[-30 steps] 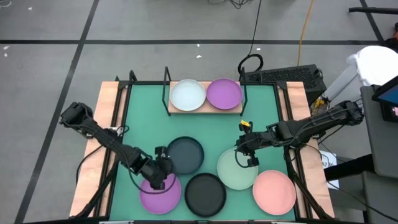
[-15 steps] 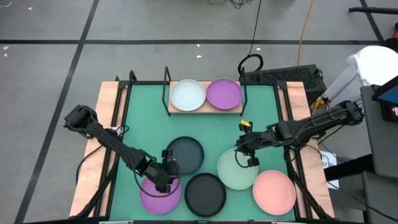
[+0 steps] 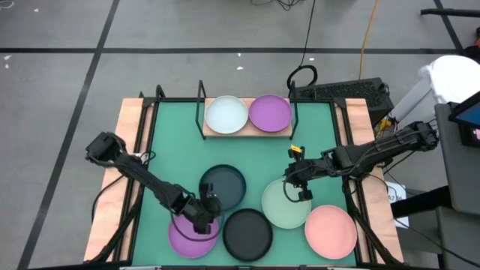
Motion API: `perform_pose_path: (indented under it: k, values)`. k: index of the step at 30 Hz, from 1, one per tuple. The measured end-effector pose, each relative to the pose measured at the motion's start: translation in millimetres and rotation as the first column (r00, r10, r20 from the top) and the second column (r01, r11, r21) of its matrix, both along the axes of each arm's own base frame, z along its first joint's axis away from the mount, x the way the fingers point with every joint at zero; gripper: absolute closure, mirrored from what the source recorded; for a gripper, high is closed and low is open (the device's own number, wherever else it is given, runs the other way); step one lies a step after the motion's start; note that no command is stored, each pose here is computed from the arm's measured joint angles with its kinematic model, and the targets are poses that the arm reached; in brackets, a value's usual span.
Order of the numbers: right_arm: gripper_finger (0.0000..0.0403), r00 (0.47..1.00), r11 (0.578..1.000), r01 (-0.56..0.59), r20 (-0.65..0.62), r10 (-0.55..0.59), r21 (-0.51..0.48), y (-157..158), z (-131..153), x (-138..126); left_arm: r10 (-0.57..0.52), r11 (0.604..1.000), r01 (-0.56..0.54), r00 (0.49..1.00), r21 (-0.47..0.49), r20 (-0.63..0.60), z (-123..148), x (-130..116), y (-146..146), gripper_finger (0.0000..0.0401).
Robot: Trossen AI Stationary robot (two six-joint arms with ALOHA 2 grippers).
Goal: Place and stack plates onto a shelf
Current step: Stack the dark blue plate on top of the white plate on the shelf
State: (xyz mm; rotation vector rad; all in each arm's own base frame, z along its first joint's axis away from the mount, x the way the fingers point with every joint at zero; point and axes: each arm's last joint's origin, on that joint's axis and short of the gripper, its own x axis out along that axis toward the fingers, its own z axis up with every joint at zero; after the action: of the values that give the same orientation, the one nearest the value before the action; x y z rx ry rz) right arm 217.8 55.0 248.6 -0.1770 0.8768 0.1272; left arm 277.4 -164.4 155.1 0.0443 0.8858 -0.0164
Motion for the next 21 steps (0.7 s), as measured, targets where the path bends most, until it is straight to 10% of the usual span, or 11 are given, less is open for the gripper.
perform_pose_path:
  k: [12,21]
  values:
    - [0.0330,1.000,1.000,0.000,0.000,0.000,-0.001,0,0,0,-0.011,1.000,0.012,0.999,0.013,-0.052,-20,6,1,0.0217]
    - [0.0330,1.000,1.000,0.000,0.000,0.000,-0.001,0,0,0,-0.038,0.999,0.040,0.997,0.025,-0.066,-20,10,8,0.0318]
